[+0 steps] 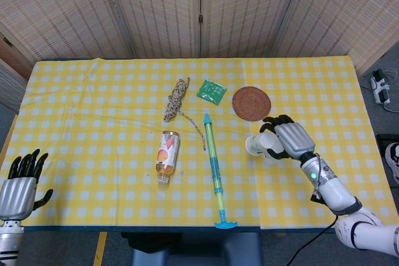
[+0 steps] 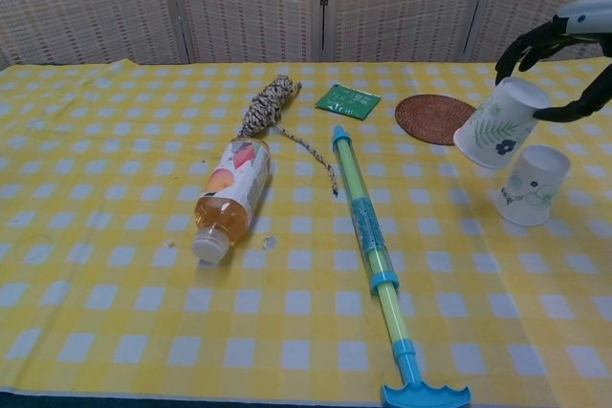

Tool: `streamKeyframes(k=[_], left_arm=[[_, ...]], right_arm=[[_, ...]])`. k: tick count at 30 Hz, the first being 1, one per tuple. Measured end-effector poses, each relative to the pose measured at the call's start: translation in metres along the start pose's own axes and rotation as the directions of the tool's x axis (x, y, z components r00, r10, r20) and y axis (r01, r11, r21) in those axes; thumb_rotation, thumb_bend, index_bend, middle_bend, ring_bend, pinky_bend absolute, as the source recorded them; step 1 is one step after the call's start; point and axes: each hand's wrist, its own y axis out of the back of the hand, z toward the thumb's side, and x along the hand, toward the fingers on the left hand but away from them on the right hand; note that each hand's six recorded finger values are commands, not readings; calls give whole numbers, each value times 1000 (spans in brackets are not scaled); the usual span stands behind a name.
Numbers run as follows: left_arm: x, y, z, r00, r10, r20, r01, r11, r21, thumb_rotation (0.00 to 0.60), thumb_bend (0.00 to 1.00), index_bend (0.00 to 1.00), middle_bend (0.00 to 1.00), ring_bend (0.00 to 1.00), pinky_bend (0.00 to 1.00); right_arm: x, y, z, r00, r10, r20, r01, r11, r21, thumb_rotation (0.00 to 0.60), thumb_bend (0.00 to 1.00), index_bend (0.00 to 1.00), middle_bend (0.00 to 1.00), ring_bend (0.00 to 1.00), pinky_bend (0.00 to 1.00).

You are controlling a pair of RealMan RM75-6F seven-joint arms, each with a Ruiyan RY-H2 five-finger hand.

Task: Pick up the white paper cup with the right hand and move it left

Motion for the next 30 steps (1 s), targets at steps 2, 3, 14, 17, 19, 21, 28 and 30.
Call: streamKeyframes(k=[2, 3, 14, 17, 19, 21, 28, 30], left_arm=[[0, -1, 0, 1000, -3, -1, 3, 1000, 2, 600, 330, 68, 0, 0, 0], [0, -1, 0, 1000, -3, 0, 3, 1000, 2, 600, 330, 68, 0, 0, 0], [0, -4, 0, 1000, -10, 5, 10, 1000, -5, 600, 330, 67, 0, 0, 0], [-1, -4, -1, 1000, -10, 3, 10, 1000, -5, 600, 330, 67, 0, 0, 0], [-1, -3, -3, 1000, -9, -1, 9, 1000, -5, 600, 330, 67, 0, 0, 0], [-1, -4, -3, 1000, -9, -2, 9, 1000, -7, 600, 330, 67, 0, 0, 0], [-1, -6, -3, 1000, -12, 0, 12, 1000, -7, 600, 330, 67, 0, 0, 0], [-1, -6, -3, 1000, -13, 0, 13, 1000, -7, 600, 330, 67, 0, 0, 0]], right_arm=[[-7, -7, 2, 1000, 15, -2, -15, 1000, 1, 600, 379, 434, 194, 173, 102], [-10, -10, 3, 1000, 21, -3, -21, 1000, 4, 600, 379, 434, 193, 174, 103], [-30, -44, 6, 995, 104, 5, -104, 994, 34, 600, 379, 434, 194, 172, 103], [-32, -46, 7, 994, 112, 4, -112, 993, 48, 600, 379, 434, 193, 172, 102], [-33, -47, 7, 993, 115, 6, -115, 992, 55, 600, 379, 435, 193, 173, 103], [-34, -48, 7, 993, 116, 9, -117, 992, 56, 600, 379, 435, 191, 173, 103], [-38, -52, 4, 992, 126, 21, -127, 990, 63, 600, 379, 435, 185, 175, 103], [-39, -52, 4, 992, 123, 24, -124, 990, 67, 600, 379, 435, 183, 175, 103]])
